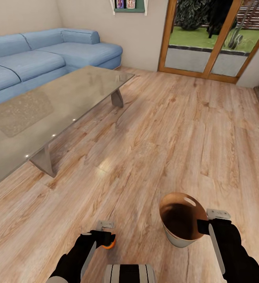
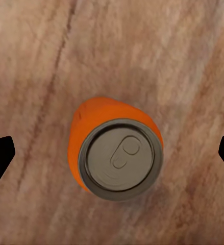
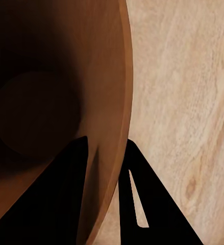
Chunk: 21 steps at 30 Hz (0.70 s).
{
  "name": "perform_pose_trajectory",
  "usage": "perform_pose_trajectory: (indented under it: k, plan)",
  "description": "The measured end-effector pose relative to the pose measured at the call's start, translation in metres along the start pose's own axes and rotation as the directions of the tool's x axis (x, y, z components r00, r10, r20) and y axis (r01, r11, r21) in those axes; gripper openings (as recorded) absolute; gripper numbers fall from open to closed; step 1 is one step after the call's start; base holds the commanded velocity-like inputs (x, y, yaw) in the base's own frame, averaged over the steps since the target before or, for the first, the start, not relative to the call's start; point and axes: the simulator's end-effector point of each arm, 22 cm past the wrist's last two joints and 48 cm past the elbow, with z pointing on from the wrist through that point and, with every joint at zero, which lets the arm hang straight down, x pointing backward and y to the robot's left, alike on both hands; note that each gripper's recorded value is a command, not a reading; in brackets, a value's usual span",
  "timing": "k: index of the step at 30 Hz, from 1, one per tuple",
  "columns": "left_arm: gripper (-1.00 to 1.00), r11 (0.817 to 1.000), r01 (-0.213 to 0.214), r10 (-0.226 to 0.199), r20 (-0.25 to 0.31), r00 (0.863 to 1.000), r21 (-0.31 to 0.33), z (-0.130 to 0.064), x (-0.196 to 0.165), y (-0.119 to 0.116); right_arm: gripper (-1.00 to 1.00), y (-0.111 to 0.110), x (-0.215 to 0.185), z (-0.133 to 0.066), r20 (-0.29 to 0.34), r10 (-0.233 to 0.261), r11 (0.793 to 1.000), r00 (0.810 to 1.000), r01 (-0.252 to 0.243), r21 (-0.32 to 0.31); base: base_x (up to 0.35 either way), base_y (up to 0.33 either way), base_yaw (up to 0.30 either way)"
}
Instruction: Put the three can of soda from the living room inside the tash can in the kitchen.
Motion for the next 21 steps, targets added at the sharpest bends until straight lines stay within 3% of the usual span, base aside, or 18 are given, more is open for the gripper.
perform_pose_trajectory:
  k: [21]
  plan:
    - [1.00, 1.000, -0.001, 0.001, 0.001, 1.000, 0.001, 0.014, 0.008, 0.002, -1.00, 0.004, 0.008, 0.014, 0.000, 0.001, 1.000, 1.000, -0.001, -0.002, 0.000, 0.000, 0.000]
